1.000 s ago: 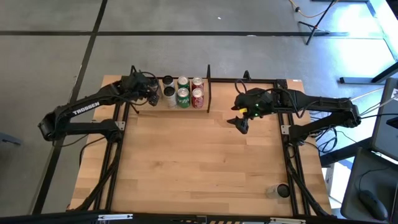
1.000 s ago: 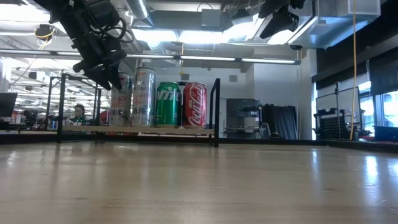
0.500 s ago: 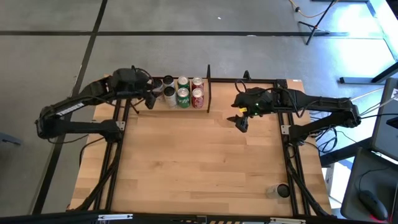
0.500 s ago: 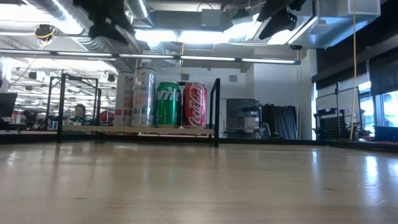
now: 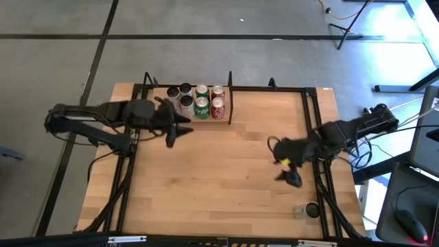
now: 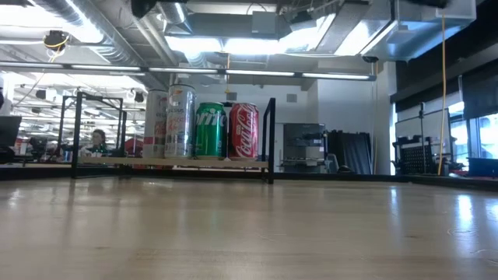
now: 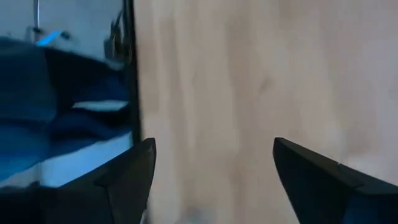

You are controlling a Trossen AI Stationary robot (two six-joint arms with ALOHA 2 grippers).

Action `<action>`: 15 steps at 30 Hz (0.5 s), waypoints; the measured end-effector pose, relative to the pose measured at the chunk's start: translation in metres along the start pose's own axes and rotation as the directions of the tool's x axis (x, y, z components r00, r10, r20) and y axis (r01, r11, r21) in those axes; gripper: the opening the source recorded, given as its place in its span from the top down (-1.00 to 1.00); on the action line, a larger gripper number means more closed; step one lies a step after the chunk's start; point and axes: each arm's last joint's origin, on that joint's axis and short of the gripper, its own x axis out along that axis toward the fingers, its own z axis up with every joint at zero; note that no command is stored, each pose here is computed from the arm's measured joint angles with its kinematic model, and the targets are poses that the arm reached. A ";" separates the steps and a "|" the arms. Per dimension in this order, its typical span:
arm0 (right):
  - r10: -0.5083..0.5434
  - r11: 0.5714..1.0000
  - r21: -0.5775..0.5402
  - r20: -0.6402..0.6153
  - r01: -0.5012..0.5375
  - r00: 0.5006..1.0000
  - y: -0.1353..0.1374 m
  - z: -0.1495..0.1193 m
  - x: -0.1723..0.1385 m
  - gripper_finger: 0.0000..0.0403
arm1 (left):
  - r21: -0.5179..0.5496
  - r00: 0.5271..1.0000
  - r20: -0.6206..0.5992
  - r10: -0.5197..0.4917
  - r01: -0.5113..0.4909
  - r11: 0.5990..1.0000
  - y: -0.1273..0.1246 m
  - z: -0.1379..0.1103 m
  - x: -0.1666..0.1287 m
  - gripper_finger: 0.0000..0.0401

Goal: Place canned beverage on shelf
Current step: Put the white-pink soda can on the shelf aligned with the other white-pink soda can

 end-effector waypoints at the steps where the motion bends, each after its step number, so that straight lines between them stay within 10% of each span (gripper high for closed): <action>1: 0.008 0.999 0.036 -0.037 -0.007 0.999 0.004 -0.006 0.001 -0.54 | 0.004 1.000 -0.003 -0.006 0.006 1.000 -0.004 -0.002 0.004 -0.05; 15: 0.129 0.944 0.331 -0.317 -0.018 0.940 0.063 -0.077 -0.003 -0.54 | 0.005 0.987 -0.159 -0.009 0.010 1.000 -0.033 -0.035 0.058 -0.05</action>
